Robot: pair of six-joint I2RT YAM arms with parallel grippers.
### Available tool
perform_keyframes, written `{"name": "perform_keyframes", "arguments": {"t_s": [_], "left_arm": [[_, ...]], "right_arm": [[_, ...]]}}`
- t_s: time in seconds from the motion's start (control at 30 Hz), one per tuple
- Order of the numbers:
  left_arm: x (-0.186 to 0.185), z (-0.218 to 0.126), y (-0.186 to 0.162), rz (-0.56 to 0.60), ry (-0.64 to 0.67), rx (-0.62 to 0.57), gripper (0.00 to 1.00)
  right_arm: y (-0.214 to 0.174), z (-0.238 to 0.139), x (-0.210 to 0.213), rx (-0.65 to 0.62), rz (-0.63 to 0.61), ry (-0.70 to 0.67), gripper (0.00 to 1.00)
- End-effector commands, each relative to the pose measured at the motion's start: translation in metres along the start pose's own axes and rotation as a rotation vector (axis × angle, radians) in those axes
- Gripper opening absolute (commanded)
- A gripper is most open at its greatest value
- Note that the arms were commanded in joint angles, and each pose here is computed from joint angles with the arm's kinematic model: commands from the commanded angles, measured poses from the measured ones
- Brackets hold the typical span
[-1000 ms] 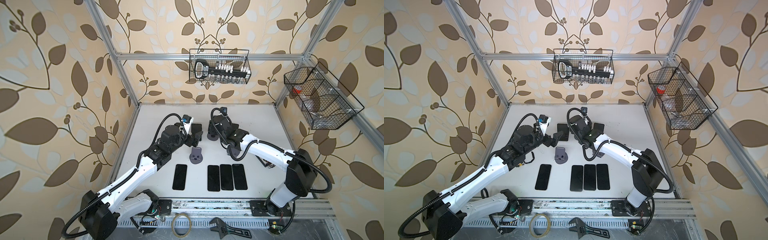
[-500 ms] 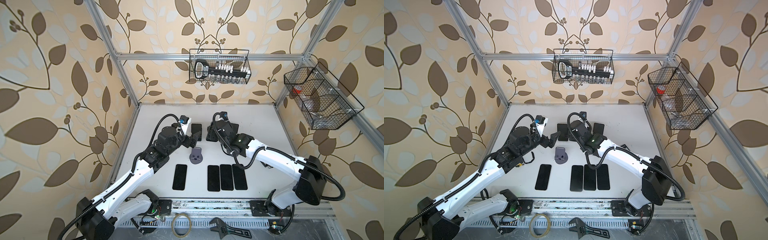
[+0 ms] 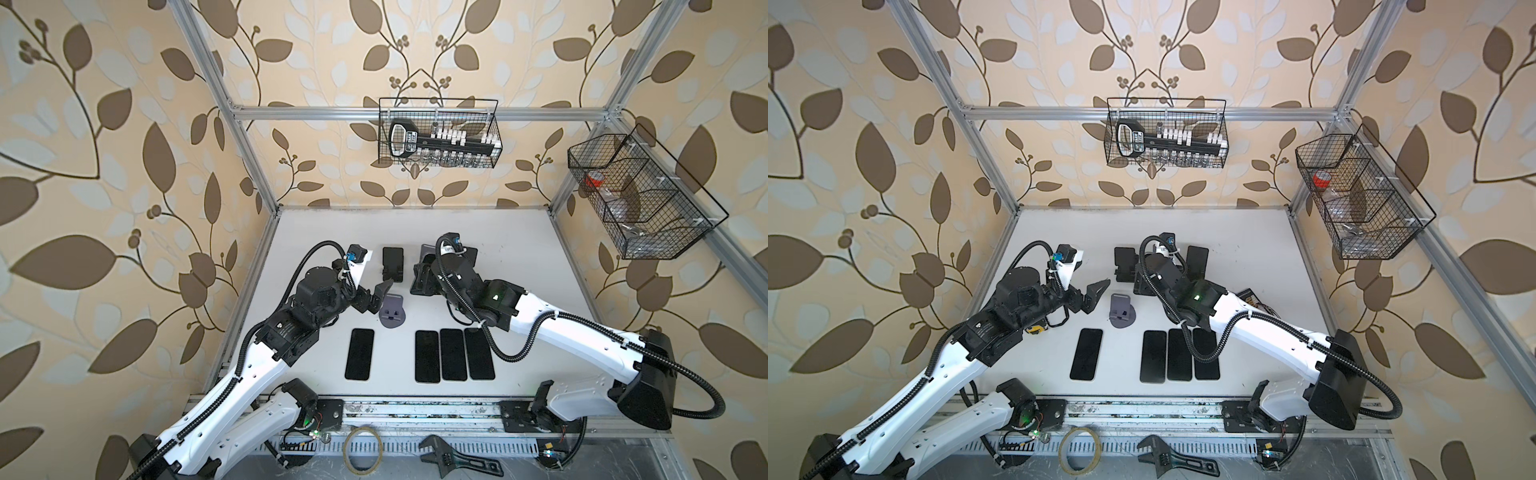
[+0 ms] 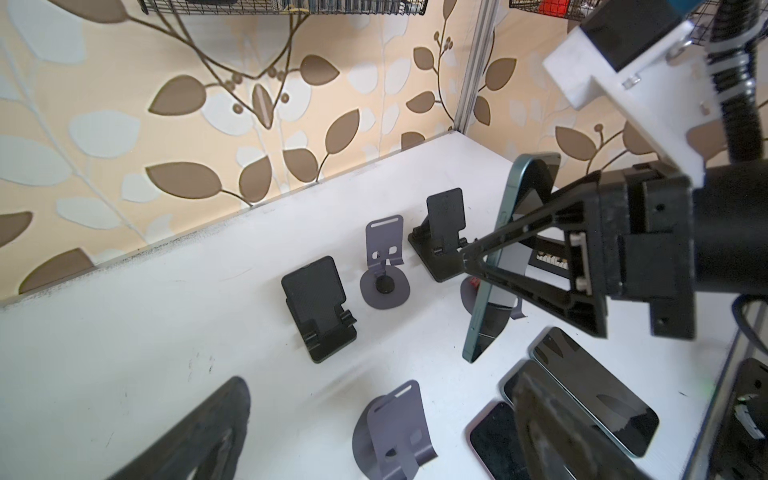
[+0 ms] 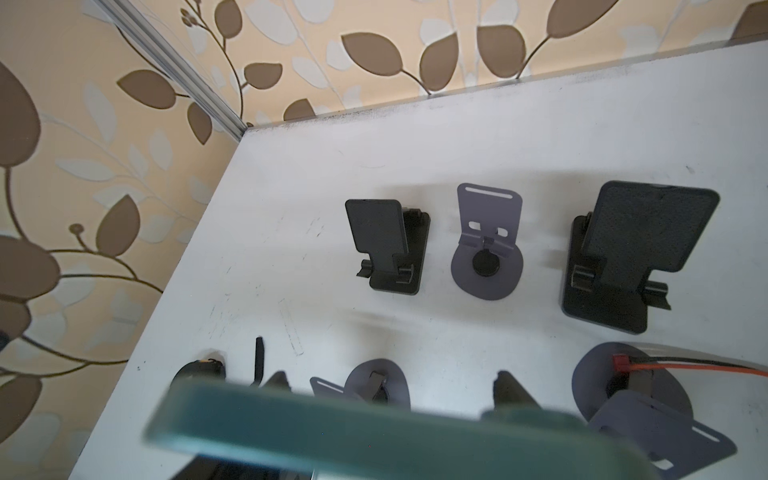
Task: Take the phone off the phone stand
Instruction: 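Carry the held green phone nearer the robot and lower it toward the table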
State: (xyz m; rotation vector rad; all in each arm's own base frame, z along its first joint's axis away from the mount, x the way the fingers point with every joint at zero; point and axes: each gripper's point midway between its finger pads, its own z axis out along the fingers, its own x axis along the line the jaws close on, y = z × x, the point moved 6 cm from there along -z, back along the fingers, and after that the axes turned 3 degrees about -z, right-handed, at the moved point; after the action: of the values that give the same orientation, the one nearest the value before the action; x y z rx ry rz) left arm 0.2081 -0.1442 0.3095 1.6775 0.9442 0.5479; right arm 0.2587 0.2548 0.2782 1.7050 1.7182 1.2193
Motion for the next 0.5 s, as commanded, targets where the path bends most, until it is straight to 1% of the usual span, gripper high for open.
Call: {"name": "perform_keyframes", "arguments": {"t_s": [0.0, 0.27, 0.47], "left_arm": [[-0.006, -0.008, -0.015, -0.022, -0.043, 0.071, 0.99], [-0.01, -0.029, -0.032, -0.175, -0.061, 0.168, 0.99], [-0.007, -0.033, -0.046, -0.296, -0.001, 0.284, 0.99]], "right_arm": [[-0.006, -0.011, 0.003, 0.009, 0.033, 0.029, 0.68], [-0.029, -0.022, 0.013, 0.065, 0.031, 0.078, 0.68], [-0.043, -0.022, 0.015, 0.102, 0.044, 0.099, 0.69]]}}
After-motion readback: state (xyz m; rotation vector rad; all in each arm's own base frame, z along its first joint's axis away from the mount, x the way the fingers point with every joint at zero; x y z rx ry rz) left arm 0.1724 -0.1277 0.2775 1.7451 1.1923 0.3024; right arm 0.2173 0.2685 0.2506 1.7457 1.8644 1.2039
